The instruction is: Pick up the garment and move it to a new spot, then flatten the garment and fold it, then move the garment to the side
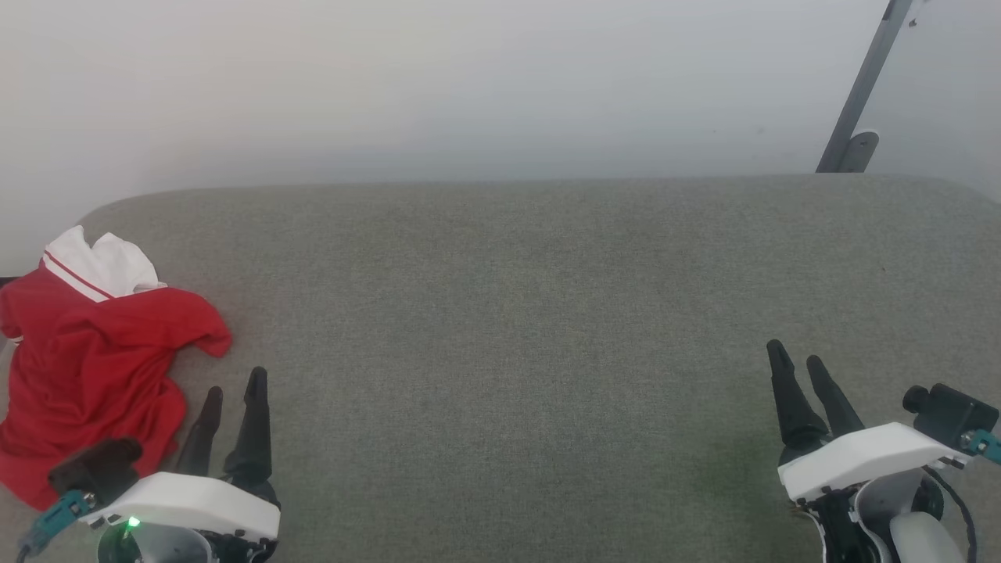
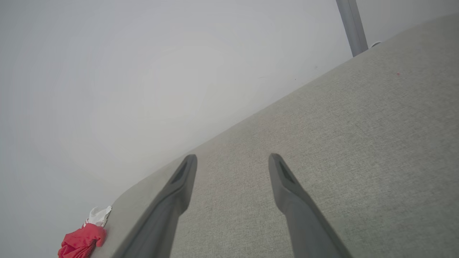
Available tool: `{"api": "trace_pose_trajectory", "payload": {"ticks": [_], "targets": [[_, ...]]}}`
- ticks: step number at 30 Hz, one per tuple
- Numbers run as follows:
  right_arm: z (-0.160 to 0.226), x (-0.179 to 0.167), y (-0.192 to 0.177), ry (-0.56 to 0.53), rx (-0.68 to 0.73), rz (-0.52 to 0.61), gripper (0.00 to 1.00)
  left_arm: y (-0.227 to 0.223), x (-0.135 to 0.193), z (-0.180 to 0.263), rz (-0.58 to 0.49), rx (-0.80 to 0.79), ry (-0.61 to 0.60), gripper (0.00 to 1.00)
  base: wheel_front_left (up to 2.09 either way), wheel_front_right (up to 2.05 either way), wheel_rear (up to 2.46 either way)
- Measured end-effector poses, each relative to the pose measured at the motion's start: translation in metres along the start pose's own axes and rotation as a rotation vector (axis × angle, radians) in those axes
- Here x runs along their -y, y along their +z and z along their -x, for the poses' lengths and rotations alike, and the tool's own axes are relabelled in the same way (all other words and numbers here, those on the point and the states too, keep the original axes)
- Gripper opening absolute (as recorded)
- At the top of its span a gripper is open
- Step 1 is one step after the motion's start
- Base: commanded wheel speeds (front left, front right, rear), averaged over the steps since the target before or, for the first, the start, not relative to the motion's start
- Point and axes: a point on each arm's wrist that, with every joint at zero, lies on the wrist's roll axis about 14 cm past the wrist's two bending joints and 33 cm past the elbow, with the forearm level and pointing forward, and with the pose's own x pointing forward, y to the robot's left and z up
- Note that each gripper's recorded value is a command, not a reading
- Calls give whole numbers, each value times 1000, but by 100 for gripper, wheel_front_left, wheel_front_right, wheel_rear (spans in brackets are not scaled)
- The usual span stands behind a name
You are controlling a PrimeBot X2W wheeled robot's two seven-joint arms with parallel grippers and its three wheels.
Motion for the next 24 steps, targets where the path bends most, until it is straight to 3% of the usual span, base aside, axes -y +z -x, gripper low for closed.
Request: {"api": "trace_pose_trajectory", "payload": {"ticks": [24], "targets": [[4, -5, 8, 24, 36, 247, 100, 8, 7, 6, -240, 52, -70, 100, 0, 0, 0]]}}
